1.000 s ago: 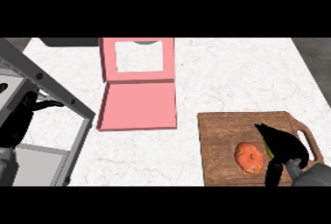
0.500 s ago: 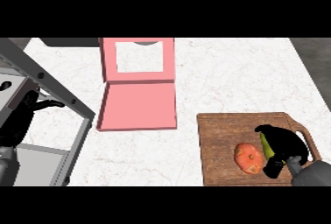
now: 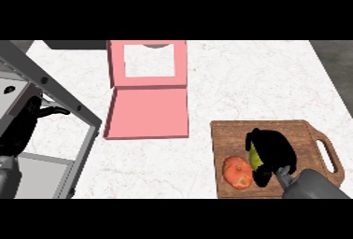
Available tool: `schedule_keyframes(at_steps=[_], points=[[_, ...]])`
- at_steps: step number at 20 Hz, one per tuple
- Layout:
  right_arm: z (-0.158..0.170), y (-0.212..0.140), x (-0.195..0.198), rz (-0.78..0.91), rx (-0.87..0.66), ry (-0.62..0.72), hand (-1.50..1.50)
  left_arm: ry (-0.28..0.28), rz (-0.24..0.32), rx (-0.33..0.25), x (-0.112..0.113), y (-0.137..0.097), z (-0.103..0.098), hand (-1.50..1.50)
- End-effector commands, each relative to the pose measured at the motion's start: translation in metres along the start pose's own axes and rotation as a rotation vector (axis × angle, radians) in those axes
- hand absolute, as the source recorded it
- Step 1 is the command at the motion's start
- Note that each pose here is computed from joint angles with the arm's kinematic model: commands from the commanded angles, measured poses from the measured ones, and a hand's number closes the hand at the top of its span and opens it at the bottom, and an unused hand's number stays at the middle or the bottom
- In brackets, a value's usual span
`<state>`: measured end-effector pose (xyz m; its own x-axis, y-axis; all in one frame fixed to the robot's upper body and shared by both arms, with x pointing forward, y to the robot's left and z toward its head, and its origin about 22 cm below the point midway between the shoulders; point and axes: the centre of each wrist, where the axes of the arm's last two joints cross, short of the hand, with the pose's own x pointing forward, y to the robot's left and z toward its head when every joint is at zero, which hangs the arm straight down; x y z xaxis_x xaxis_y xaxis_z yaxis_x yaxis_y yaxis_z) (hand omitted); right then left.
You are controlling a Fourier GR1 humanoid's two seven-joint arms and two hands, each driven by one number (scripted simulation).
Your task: Pick the pear from the cutting board and place it in the cardboard box
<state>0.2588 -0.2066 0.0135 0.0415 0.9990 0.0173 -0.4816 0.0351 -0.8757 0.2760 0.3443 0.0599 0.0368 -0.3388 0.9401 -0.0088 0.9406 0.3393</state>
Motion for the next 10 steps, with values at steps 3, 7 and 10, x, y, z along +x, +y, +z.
schedule_keyframes(at_steps=[3, 7, 10], points=[[0.054, -0.020, 0.147, -0.052, -0.282, -0.389, 1.50, -0.125, 0.073, -0.272, 0.021, -0.071, -0.013, 0.00], [0.083, -0.019, 0.209, -0.035, -0.456, -0.402, 1.50, -0.119, 0.073, -0.269, 0.021, -0.071, -0.016, 0.00], [0.101, -0.019, 0.227, -0.026, -0.535, -0.401, 1.50, -0.136, 0.083, -0.287, 0.017, -0.082, -0.013, 0.00]])
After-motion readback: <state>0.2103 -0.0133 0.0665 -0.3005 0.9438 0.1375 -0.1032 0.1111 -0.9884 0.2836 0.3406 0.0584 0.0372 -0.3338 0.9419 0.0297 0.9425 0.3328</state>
